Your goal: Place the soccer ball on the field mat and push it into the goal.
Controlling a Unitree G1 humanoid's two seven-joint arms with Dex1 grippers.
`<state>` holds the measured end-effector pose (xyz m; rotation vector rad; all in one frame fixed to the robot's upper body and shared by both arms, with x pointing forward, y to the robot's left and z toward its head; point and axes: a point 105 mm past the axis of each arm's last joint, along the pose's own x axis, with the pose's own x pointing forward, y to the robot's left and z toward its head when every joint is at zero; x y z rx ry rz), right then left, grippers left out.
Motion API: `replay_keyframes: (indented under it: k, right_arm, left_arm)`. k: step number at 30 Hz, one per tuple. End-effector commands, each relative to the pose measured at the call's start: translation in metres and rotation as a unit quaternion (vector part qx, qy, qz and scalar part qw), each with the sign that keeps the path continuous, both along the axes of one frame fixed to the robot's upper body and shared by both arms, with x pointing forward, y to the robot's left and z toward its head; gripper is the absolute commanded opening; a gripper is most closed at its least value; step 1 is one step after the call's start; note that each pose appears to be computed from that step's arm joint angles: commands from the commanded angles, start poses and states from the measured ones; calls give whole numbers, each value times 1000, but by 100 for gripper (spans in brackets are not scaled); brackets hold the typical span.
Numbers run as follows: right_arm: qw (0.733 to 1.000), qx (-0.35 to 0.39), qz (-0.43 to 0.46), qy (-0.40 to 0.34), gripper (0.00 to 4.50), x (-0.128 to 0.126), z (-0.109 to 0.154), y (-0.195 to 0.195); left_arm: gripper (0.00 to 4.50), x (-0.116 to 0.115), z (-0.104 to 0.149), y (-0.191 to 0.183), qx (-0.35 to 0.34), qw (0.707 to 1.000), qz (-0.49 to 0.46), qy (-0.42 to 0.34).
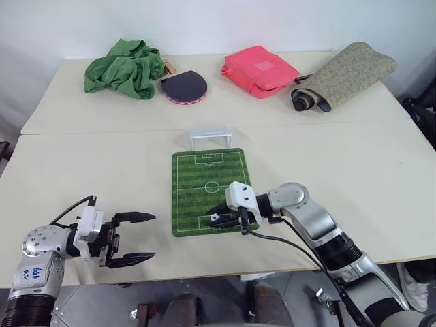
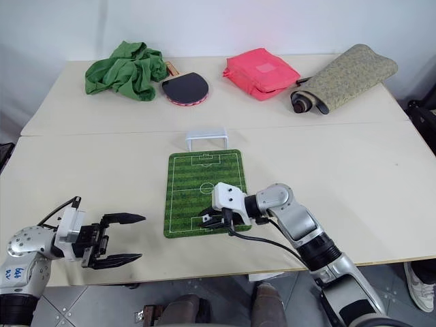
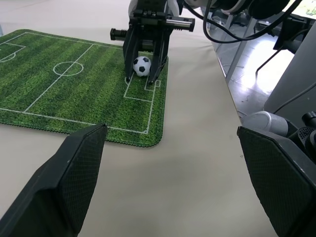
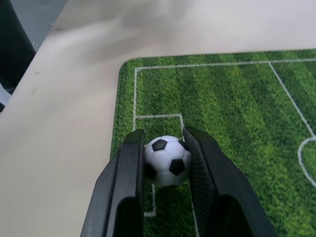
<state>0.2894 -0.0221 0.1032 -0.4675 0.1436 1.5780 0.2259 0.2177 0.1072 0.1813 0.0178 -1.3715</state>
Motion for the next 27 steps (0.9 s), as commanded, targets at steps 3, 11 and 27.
replay_keyframes:
  k: [3, 11, 27]
  right_arm:
    - [1000, -4, 7, 5, 82, -1, -7, 0]
    - [1000, 5, -17, 19, 82, 7, -11, 4]
    - [999, 33, 11, 13, 315, 4, 0, 5]
  left_arm:
    - [450, 1, 6, 1, 2, 1000, 0, -12]
    - [450, 1, 7, 3, 5, 1000, 5, -14]
    - [450, 3, 7, 5, 1, 1000, 15, -16]
